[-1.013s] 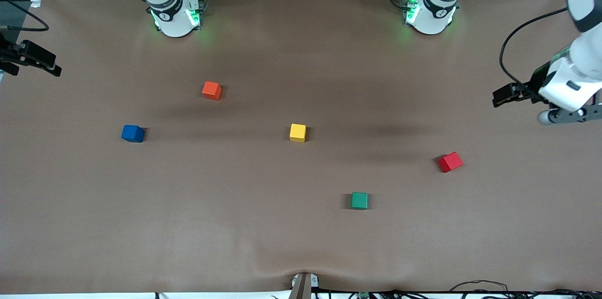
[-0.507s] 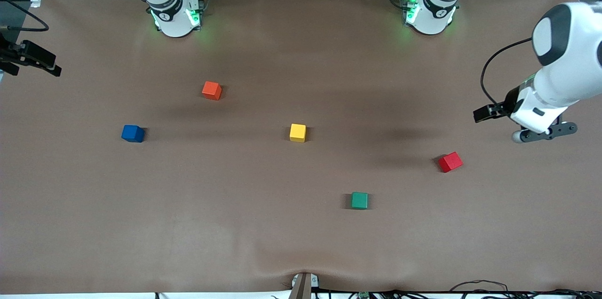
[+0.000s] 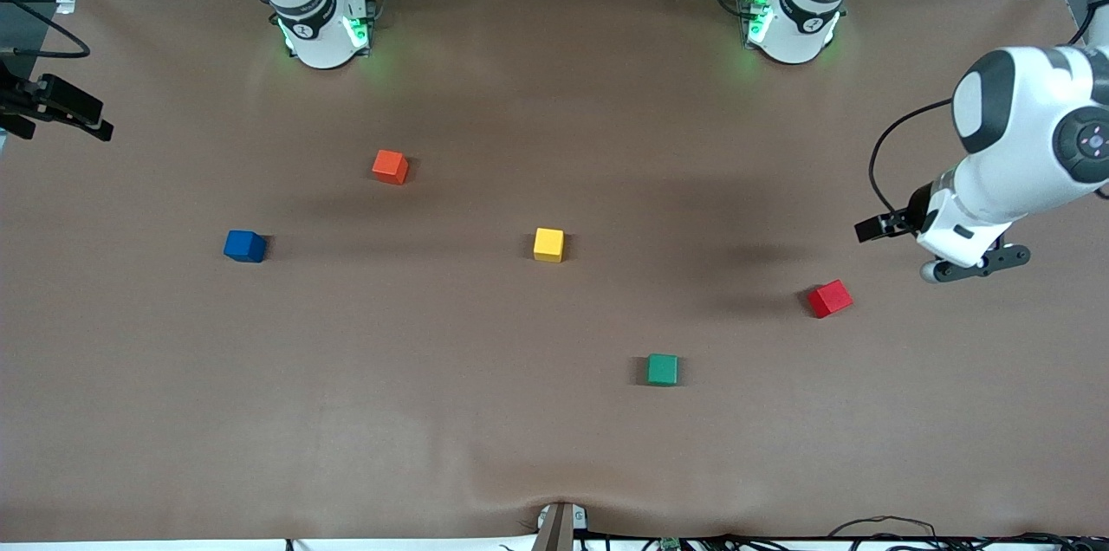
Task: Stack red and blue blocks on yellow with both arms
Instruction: 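Move the left gripper down toward the red cube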
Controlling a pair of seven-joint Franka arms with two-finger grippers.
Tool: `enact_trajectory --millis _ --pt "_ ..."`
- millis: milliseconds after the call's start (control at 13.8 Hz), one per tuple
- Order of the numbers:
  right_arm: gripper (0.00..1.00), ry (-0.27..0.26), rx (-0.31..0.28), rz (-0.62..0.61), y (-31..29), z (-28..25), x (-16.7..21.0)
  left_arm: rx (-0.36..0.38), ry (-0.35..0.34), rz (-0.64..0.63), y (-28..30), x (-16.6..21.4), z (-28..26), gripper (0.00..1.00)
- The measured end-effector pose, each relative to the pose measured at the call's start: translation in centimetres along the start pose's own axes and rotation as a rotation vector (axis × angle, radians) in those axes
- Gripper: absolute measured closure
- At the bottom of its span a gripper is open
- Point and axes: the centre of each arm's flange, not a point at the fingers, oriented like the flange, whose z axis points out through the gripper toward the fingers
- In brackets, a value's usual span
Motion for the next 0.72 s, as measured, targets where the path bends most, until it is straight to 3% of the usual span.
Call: enact_trajectory --millis 724 --pt "0.00 0.000 0.000 0.000 0.0 0.0 0.0 -0.003 -0.009 -0.070 0.9 2.1 5.9 0.00"
